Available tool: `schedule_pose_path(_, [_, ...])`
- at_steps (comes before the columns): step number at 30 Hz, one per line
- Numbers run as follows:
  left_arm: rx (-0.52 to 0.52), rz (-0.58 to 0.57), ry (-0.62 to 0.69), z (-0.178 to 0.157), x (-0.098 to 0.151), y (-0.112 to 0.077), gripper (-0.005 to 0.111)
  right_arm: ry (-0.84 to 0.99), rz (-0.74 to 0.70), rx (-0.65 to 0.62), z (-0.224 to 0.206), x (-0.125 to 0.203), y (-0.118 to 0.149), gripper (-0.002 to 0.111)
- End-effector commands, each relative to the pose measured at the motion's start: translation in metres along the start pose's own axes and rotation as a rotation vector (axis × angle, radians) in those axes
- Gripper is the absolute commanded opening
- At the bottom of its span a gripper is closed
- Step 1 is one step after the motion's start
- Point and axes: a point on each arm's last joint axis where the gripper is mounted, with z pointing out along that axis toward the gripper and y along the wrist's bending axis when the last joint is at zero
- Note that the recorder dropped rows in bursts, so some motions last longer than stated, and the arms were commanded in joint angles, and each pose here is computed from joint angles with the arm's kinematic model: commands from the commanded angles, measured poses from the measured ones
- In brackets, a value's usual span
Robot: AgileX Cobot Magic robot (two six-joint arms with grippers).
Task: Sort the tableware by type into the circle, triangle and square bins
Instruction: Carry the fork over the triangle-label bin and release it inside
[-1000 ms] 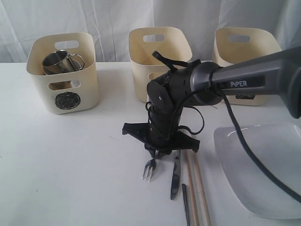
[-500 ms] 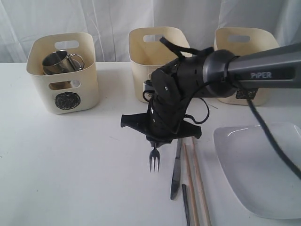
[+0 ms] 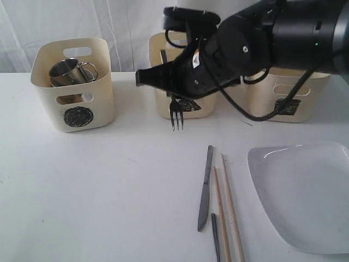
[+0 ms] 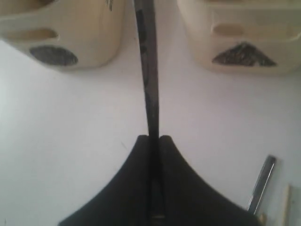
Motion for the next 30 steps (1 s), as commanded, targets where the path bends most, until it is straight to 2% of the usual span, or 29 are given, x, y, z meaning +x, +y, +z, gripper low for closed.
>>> schedule_pose_path(1, [0.005,-0.008,0.004,0.0,0.002,-0.001,0.0,-0.111,-0.053,0.006,-0.003,-0.023,-0.013,0.0])
schedule_pose_path(7, [0.005,-0.008,0.004,0.0,0.002,-0.001,0.0,-0.22,-0.087,0.023,0.009,-0.049,-0.03,0.0])
schedule_pose_path(18, [0.005,-0.008,0.004,0.0,0.002,-0.001,0.0,-0.342,-0.139,0.077,0.062,-0.087,-0.065,0.0])
schedule_pose_path(30, [0.005,-0.008,0.004,0.0,0.002,-0.001,0.0,-0.383,-0.145,0.094,0.117,-0.108,-0.08,0.0])
